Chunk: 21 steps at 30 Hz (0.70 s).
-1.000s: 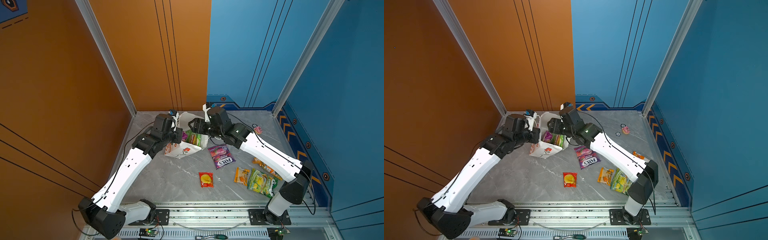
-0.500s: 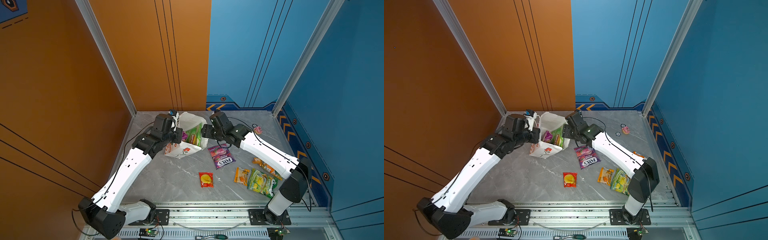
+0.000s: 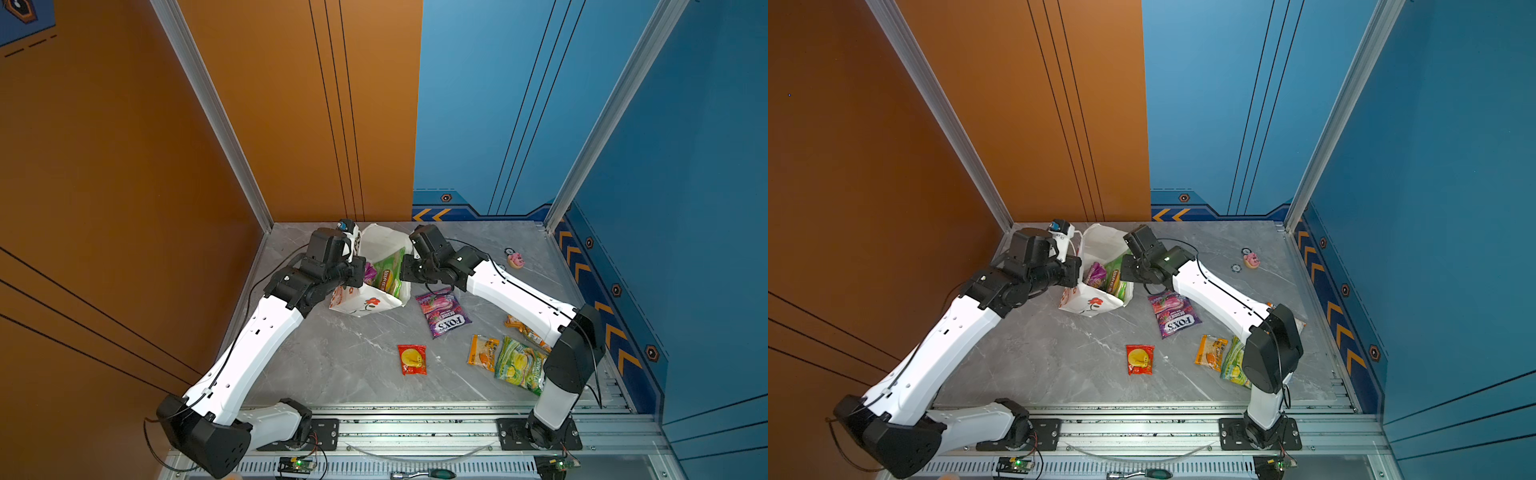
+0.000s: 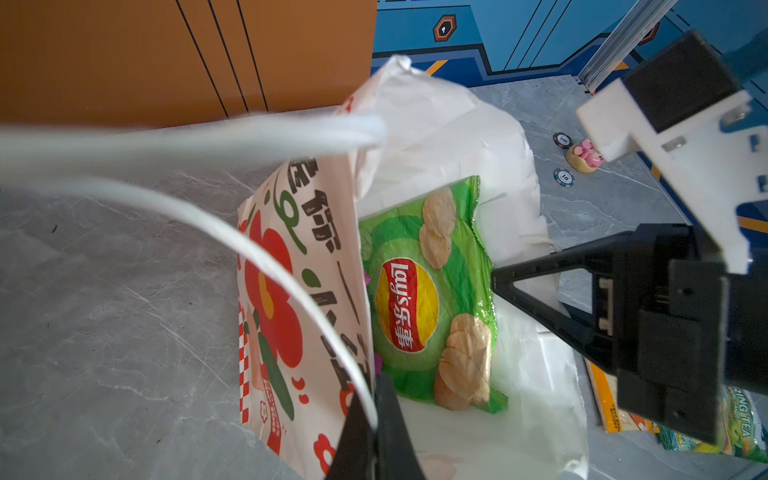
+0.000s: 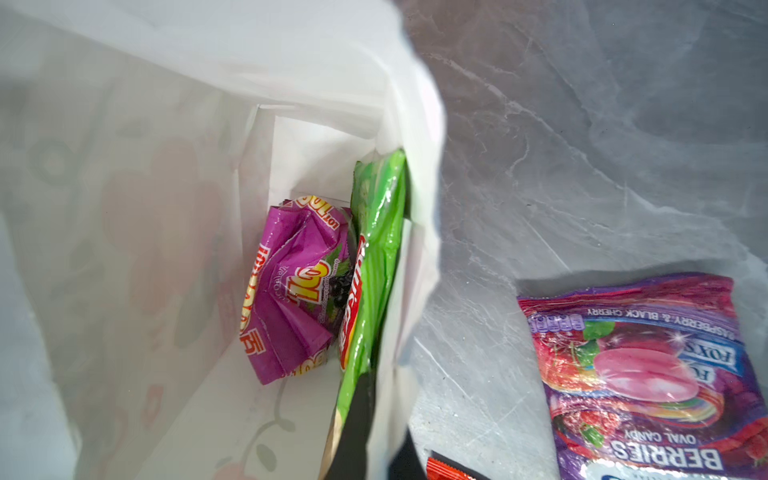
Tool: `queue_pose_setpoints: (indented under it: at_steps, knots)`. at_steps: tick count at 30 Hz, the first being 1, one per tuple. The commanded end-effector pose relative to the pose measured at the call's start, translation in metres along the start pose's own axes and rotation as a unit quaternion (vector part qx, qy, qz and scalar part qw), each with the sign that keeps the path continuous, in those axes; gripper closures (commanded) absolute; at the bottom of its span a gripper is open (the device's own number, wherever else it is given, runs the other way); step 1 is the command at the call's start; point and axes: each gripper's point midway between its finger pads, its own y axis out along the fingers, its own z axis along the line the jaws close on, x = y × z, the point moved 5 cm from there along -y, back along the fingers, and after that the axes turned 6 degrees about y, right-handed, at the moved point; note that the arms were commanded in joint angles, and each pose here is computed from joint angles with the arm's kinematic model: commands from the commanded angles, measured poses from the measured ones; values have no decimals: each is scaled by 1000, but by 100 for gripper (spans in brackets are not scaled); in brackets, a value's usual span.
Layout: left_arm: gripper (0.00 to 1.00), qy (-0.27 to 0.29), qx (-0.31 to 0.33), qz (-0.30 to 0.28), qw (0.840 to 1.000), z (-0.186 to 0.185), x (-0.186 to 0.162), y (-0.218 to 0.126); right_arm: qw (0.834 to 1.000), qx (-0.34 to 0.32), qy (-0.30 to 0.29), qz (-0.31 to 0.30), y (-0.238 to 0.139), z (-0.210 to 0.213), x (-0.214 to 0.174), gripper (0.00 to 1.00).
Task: Place the snacks into the paper bag
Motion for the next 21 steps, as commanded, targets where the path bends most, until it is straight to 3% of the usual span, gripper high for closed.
queue_pose_setpoints:
  at_steps: [1, 6, 21]
  knots:
    - [100, -1, -21, 0, 1000, -5, 1, 0, 998, 47, -10, -31, -30, 26, 19, 100]
    - [100, 1, -35, -6, 999, -10, 1, -3, 997, 39, -8, -69, -58, 29, 38, 100]
    - [100, 13, -91, 26, 995, -31, -4, 11, 998, 7, 37, -47, -63, -1, 52, 100]
